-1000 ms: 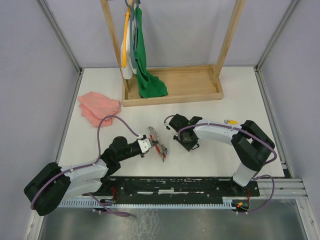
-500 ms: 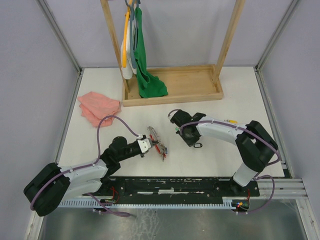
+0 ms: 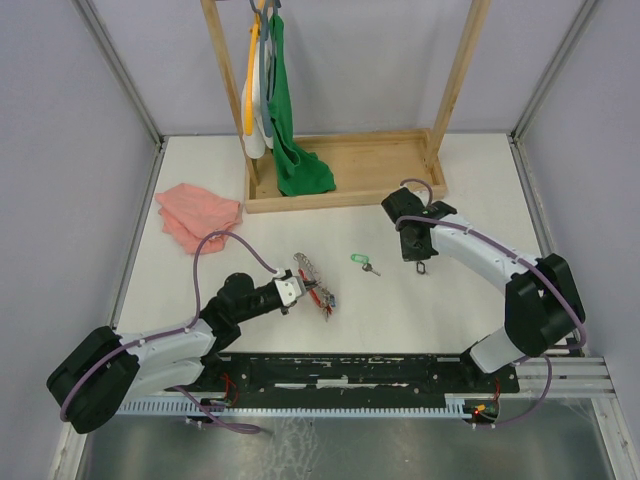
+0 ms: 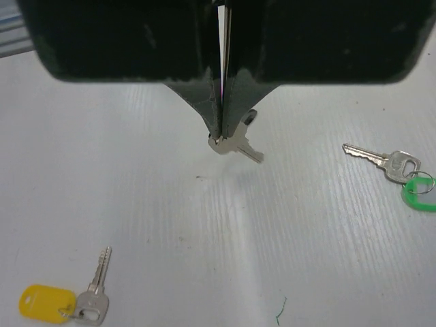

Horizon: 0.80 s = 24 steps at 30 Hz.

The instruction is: Put the keys on the keyring

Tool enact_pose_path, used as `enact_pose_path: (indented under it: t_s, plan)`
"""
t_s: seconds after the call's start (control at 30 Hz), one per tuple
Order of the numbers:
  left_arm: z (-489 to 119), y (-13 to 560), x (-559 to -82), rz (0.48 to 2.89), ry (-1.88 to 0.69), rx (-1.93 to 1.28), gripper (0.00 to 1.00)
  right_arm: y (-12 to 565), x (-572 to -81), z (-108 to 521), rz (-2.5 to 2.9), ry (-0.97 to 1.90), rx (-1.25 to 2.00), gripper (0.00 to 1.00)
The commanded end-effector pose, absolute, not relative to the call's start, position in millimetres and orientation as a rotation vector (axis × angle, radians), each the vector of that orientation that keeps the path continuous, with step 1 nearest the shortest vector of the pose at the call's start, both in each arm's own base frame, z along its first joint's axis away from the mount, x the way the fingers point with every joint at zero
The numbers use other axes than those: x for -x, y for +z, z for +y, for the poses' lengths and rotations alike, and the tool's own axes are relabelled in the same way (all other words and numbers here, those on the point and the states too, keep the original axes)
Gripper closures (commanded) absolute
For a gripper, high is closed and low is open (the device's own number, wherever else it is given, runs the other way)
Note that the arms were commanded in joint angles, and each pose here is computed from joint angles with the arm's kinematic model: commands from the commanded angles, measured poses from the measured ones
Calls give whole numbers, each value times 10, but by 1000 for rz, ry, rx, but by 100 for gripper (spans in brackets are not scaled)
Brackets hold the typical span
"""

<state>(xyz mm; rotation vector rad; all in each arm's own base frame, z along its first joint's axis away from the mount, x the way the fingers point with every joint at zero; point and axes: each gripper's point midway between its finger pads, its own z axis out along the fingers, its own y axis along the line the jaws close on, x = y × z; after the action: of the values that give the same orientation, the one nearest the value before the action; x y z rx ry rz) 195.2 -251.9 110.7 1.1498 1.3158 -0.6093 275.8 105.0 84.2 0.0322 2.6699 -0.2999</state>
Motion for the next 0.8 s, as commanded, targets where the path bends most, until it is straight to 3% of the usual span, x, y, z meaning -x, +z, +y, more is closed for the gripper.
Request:
enact_pose_path:
  t_s: [0.0,0.2,0.67,0.77]
  plan:
    - [-2575,1385,-1998,1238,-619,-1097,97,785,-2717,1095,2591,-200,-346,100]
    - [-2582,1379,-1999,1242,-622,-1099,97,471,-2528,1449,2649,67,-511,99]
    - [-2583,1366,-2010,1254,-621,-1097,97,332,-2528,1986,2608,386,-790,100]
    - [-2581,1371,-2013,1255,-621,-1094,97,344,-2592,2067,2588,417,-798,95]
